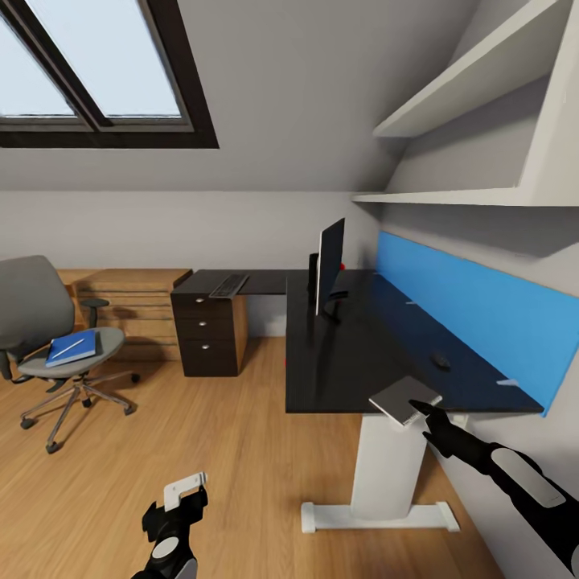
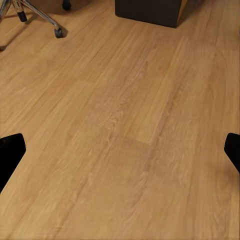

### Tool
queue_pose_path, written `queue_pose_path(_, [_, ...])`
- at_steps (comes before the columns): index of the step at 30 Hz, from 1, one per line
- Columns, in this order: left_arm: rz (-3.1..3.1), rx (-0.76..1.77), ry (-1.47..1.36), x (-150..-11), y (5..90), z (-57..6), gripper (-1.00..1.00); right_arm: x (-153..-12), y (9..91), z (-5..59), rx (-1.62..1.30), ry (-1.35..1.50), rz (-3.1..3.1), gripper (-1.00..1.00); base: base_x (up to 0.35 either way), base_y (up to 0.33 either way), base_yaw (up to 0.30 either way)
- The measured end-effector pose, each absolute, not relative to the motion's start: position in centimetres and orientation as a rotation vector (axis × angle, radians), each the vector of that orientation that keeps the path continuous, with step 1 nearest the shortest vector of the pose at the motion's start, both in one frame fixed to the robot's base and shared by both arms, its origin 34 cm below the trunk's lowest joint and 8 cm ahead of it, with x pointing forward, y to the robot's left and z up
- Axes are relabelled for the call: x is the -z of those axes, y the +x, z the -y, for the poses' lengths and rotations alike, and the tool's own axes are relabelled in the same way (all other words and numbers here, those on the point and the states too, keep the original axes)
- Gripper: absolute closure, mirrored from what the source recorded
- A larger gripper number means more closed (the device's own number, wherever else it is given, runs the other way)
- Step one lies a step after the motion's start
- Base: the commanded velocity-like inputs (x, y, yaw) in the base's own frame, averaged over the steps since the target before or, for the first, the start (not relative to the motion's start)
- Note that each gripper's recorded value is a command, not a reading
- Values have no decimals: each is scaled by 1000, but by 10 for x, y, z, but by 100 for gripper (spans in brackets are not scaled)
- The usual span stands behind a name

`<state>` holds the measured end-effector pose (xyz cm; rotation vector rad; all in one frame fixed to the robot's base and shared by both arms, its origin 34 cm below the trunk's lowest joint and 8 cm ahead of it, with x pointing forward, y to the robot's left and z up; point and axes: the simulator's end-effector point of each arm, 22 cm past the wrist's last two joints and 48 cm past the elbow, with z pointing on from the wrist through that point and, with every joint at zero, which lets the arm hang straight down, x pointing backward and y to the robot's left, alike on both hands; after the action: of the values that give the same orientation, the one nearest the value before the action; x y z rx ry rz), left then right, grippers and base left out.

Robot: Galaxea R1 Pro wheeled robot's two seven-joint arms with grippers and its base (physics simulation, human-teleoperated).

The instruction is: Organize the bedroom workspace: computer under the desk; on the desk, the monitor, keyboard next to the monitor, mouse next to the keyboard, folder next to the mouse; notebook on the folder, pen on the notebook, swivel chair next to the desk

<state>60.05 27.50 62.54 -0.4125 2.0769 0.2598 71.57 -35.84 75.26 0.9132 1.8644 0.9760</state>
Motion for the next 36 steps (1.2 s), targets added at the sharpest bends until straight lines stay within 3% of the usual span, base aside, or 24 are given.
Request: queue_pose_path(36, [-2058,-242,-421,-609,602,-273,-100,-724,712,361,-969,919,-1868,-100,7,0,0])
